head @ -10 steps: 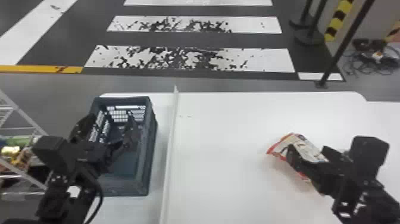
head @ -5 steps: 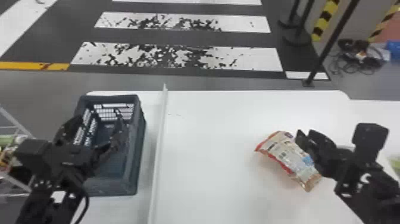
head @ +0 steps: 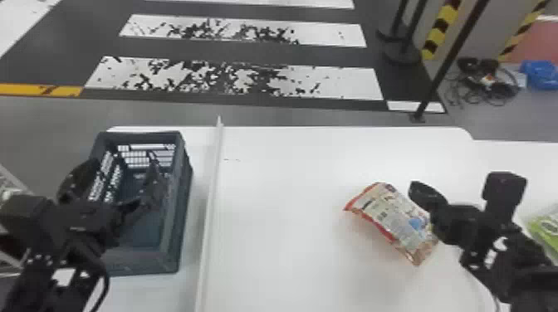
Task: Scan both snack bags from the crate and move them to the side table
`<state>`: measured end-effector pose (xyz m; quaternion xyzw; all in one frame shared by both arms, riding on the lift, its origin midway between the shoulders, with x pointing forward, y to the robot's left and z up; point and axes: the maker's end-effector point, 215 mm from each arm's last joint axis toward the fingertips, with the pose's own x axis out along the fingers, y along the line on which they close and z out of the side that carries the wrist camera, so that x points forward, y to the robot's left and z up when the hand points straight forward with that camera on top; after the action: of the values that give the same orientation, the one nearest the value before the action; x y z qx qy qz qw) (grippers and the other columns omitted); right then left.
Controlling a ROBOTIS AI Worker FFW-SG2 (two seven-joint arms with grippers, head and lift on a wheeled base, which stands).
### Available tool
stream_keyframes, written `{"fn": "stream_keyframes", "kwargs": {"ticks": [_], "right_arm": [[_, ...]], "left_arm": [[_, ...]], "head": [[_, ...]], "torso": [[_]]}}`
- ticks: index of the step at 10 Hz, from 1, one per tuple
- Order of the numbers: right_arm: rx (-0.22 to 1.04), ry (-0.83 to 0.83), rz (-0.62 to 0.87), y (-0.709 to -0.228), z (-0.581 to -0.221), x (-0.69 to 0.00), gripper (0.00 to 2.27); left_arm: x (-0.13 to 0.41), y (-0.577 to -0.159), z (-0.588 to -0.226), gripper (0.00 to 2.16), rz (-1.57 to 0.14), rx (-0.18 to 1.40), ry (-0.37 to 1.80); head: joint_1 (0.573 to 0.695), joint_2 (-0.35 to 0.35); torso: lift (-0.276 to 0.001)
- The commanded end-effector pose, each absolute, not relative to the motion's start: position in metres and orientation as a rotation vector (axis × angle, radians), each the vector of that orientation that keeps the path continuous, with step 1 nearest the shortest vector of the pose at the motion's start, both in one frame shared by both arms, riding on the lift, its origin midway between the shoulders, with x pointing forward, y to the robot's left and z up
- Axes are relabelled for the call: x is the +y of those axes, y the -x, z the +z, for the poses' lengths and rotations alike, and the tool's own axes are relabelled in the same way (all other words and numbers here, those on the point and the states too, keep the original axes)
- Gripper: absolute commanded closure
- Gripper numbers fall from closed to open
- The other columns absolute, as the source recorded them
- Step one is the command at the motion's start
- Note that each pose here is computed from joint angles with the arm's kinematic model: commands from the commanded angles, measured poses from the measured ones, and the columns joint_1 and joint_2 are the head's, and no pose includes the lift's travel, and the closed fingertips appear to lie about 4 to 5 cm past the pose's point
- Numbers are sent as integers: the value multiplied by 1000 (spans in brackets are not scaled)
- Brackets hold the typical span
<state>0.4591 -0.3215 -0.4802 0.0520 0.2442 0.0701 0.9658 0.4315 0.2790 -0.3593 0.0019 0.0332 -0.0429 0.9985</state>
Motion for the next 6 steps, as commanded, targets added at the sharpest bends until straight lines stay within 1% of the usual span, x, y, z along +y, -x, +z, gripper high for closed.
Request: {"fn": "stream_keyframes", "kwargs": {"ticks": [1,6], "right_arm": [[528,-99,134,-455,-499,-330,2243],[588,-66,117,-447,-539,-353,2246]], "left_arm": [[278,-432,-359,66,-87,66,-3],[274,-431,-358,66,-98,63,-5]], "head": [[695,-50],[695,-87]], "torso": [[-29],[-29]]}}
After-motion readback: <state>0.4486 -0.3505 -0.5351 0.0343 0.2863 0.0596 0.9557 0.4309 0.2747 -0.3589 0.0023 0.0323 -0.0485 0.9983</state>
